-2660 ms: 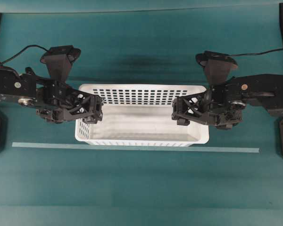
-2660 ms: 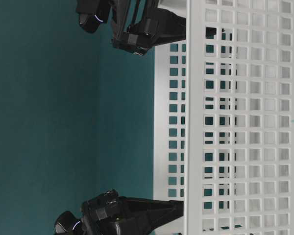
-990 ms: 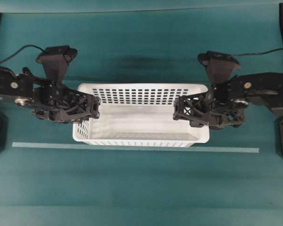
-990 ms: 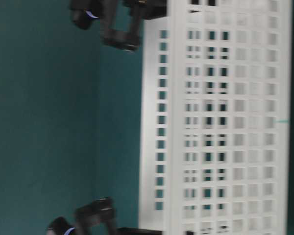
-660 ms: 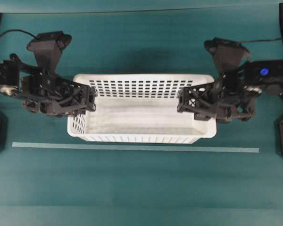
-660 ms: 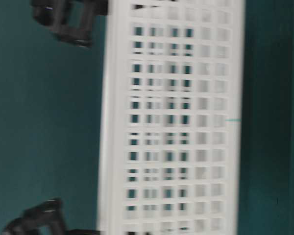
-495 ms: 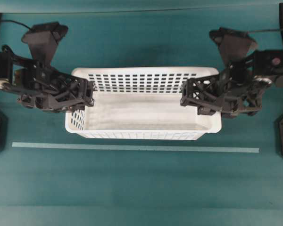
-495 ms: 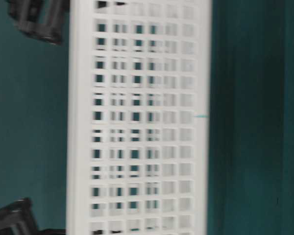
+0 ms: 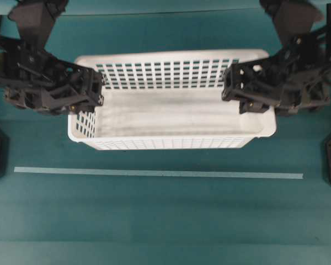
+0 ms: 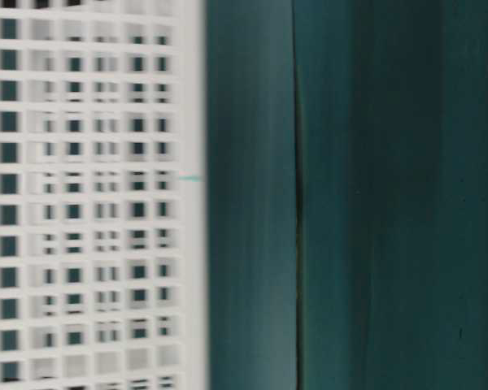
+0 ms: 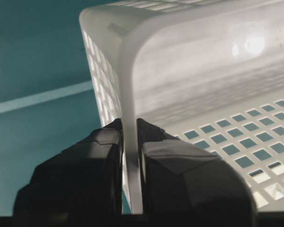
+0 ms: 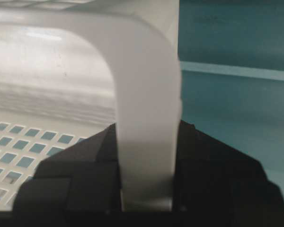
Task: Lift the white basket with both hands.
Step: 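Lift the basket with both grippers and pull it back, then raise the held basket higher and tilt it toward the back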
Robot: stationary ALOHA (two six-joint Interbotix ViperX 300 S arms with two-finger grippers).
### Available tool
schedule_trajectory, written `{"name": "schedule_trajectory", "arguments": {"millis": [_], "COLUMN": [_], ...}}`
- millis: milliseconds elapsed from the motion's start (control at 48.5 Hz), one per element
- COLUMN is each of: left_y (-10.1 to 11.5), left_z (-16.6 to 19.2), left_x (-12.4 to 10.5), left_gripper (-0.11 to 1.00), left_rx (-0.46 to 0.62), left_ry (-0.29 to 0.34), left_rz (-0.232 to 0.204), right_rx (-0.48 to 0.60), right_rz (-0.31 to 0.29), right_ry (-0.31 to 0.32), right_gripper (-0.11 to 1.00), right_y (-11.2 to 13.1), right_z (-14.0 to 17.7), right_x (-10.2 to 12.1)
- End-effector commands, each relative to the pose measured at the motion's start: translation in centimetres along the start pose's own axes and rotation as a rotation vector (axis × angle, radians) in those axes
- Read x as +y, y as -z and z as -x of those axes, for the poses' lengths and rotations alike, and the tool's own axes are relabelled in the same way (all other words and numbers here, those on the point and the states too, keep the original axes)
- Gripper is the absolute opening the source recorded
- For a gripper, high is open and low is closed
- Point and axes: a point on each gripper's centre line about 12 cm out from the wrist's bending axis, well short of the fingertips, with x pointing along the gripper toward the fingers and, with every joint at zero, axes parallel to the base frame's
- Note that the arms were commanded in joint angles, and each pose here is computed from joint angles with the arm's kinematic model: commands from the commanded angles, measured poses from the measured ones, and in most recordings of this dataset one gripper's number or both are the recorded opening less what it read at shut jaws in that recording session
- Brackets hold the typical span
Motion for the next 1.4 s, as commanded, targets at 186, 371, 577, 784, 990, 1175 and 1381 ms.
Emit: {"name": "schedule_trajectory", "arguments": {"millis": [186, 371, 577, 784, 990, 1175, 1381], "left_y": [-0.6, -1.1, -1.7, -2.1, -2.4, -2.7, -3.1], "left_z": [4.8, 7.1, 9.2, 11.6, 13.4, 13.7, 14.4], "left_x": [-2.4, -3.5, -3.6, -4.7, -5.7, -6.9, -7.7], "left_gripper": [0.04, 0.04, 0.04, 0.04, 0.04, 0.04, 0.04], "left_rx": [-0.014, -0.026, -0.033, -0.039, -0.041, -0.046, -0.049], "left_ry": [0.057, 0.091, 0.068, 0.079, 0.080, 0.087, 0.084], "left_rz": [-0.041, -0.060, -0.095, -0.122, -0.150, -0.197, -0.197], "right_rx": [0.002, 0.000, 0.002, -0.002, -0.005, -0.013, -0.042], "right_rz": [0.060, 0.080, 0.099, 0.120, 0.135, 0.152, 0.165], "right_ry": [-0.038, -0.079, -0.143, -0.187, -0.186, -0.236, -0.266], "right_gripper": [0.20, 0.20, 0.20, 0.20, 0.20, 0.20, 0.20], "right_y": [0.5, 1.0, 1.5, 1.9, 2.0, 2.3, 2.5], "right_z": [3.9, 5.9, 9.5, 12.1, 12.8, 14.3, 16.1], "right_x": [1.8, 2.6, 3.3, 4.0, 4.0, 4.5, 4.5]}}
